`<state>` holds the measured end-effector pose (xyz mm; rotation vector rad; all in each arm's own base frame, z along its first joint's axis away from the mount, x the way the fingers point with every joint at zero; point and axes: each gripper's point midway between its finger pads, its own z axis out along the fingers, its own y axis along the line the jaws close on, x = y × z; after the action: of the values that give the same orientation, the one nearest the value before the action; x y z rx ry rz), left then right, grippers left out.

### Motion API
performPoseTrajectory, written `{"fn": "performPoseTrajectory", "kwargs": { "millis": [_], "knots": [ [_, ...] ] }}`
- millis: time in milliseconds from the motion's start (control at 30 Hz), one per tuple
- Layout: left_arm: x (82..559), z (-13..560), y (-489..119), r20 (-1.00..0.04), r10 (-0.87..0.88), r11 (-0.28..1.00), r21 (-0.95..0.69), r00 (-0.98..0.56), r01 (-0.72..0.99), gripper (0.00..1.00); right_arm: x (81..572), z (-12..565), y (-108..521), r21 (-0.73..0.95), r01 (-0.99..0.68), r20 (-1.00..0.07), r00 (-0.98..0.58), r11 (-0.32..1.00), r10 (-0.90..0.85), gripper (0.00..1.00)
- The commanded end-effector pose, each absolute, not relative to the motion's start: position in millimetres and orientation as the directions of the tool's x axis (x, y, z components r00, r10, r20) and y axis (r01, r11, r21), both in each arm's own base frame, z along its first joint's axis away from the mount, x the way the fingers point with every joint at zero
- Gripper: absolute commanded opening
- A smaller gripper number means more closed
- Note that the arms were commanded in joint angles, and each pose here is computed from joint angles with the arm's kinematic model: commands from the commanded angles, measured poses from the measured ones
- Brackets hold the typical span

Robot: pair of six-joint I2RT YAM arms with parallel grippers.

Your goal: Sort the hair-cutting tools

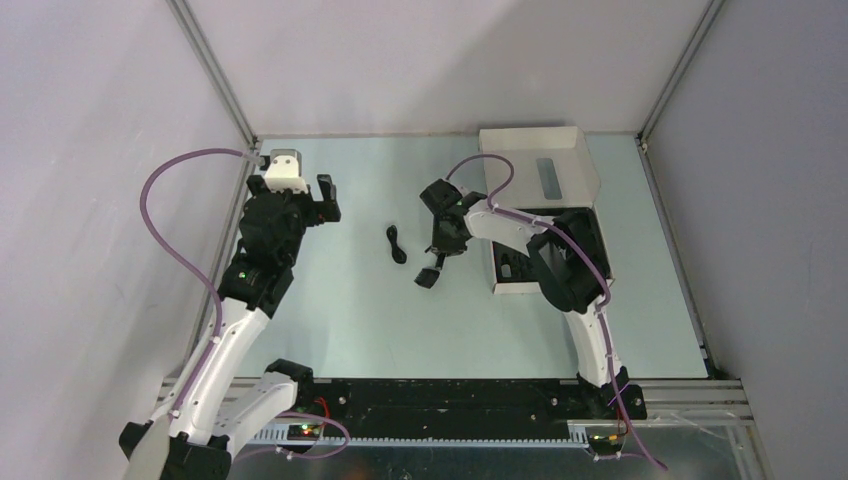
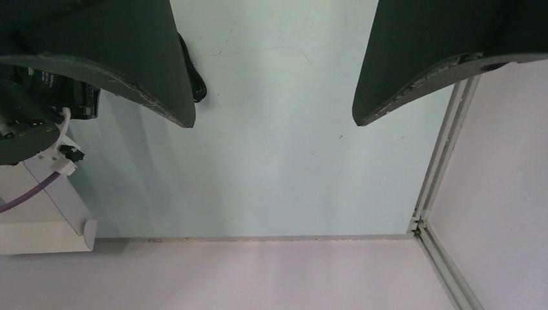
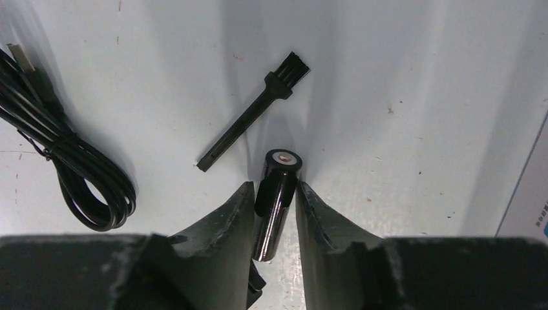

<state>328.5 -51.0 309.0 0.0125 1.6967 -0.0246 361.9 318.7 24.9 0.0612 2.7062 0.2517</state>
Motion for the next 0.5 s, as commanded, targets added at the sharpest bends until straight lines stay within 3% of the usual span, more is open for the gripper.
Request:
{"fn": "performPoseTrajectory", "kwargs": {
  "millis": [0, 233, 467],
  "knots": [
    [327.7, 323.2, -52.4, -0.997, 0.0, 0.999, -0.002, -0.072, 0.034, 0.98, 366.5, 29.3, 314.7, 0.198, 0.023, -0.42, -0.901, 0.98, 0.106, 0.3],
    [327.8, 323.5, -53.5, -0.997, -0.001, 0.999, -0.003, -0.072, 0.039, 0.98, 358.0, 38.4, 297.9, 0.175, -0.023, -0.434, -0.899, 0.984, 0.056, 0.06],
    [328.0, 322.0, -53.4, -0.997, 0.002, 0.999, -0.001, -0.076, 0.039, 0.98, 346.1, 72.8, 302.5, 0.214, -0.171, -0.459, -0.887, 0.962, -0.055, 0.0]
  ]
}}
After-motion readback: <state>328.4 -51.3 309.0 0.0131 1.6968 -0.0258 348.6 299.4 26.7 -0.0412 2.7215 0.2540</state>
